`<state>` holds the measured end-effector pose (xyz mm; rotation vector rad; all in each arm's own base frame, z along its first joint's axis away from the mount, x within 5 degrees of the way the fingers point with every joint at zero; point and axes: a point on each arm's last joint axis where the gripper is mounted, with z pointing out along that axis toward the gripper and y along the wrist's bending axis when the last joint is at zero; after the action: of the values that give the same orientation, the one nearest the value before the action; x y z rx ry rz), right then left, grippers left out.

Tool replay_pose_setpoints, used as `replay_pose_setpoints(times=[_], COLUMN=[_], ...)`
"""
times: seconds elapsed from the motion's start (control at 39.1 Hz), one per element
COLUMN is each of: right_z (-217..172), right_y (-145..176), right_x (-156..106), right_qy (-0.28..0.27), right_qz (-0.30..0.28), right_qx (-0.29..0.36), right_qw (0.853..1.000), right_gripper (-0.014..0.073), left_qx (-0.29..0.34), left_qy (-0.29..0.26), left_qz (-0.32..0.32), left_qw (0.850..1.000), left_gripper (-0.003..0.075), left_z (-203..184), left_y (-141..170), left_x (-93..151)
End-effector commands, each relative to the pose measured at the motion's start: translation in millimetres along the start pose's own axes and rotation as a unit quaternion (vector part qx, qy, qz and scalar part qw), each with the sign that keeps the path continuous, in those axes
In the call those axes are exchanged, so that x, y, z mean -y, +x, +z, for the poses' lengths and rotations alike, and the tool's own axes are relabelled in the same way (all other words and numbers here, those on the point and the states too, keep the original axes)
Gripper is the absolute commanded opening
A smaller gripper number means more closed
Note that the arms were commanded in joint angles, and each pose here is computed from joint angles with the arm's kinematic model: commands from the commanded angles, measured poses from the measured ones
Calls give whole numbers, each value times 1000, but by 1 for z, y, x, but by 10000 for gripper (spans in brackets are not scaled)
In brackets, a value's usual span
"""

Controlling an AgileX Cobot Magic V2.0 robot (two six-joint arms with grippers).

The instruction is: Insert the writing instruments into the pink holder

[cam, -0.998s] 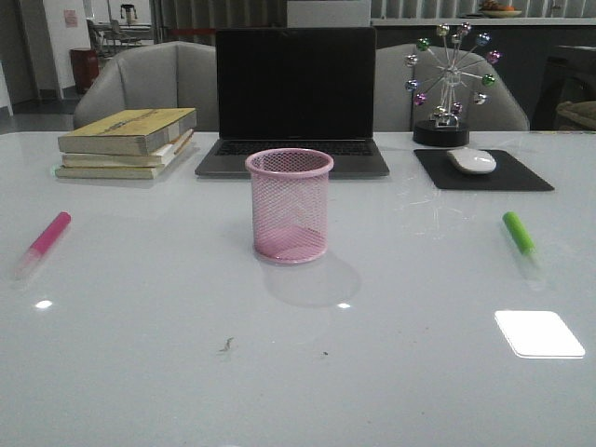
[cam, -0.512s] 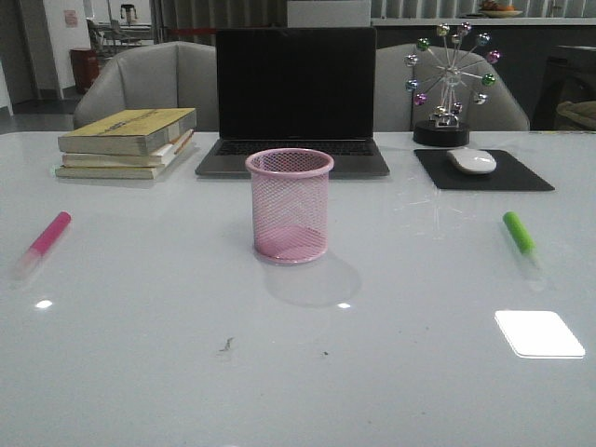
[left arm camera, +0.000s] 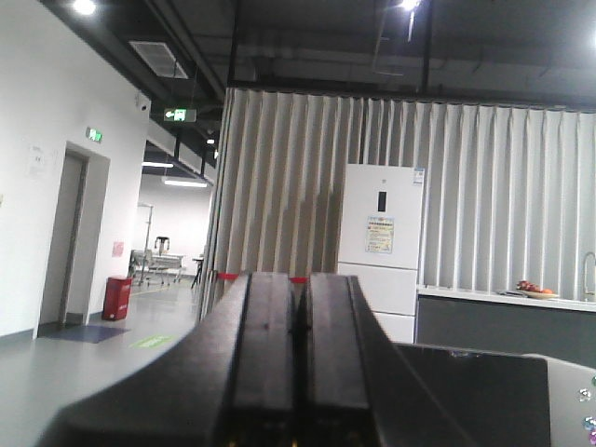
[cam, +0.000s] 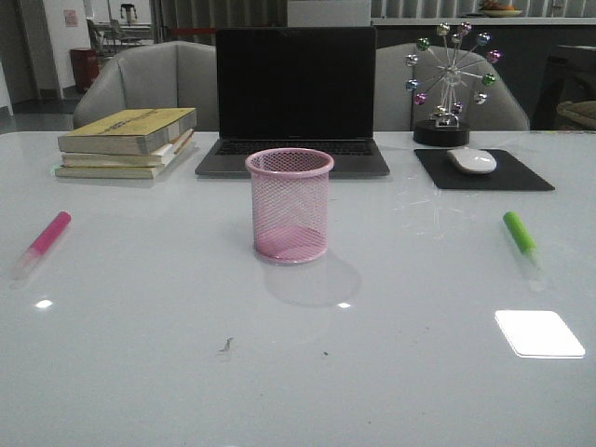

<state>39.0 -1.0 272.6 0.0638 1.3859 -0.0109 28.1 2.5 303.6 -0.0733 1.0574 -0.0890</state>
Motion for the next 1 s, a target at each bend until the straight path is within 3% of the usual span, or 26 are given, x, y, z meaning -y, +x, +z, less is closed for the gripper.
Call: replay_pose_setpoints(times=[0.0, 0.26, 0.46, 0.64, 0.77, 0.87, 0.97], right_z=[-4, 6, 42, 85, 104, 115, 121], right_y=[-30, -68, -105, -104, -89, -70, -56], right_x=[-1, -3, -4, -3, -3, -2, -2], right_qy=[2, 1, -1, -3, -4, -7, -10], right_qz=[-17, -38, -40, -38, -37, -35, -33], right_qx=[49, 25, -30, -112, -166, -240, -299], right_qw=[999, 999, 999, 993, 985, 970, 954], right_gripper=[52, 52, 52, 52, 52, 52, 52], left_qx=[58, 32, -24, -152, -247, -322, -353], left_qy=[9, 19, 18, 13, 8, 4, 1], left_qz=[1, 17, 18, 7, -19, -26, -26], left_qw=[998, 999, 999, 988, 969, 946, 935], left_gripper=[92, 92, 92, 92, 92, 92, 92], left_z=[-2, 10, 54, 102, 122, 135, 142], left_y=[-36, -74, -92, -60, -28, 1, 15], left_x=[4, 10, 14, 15, 14, 13, 12])
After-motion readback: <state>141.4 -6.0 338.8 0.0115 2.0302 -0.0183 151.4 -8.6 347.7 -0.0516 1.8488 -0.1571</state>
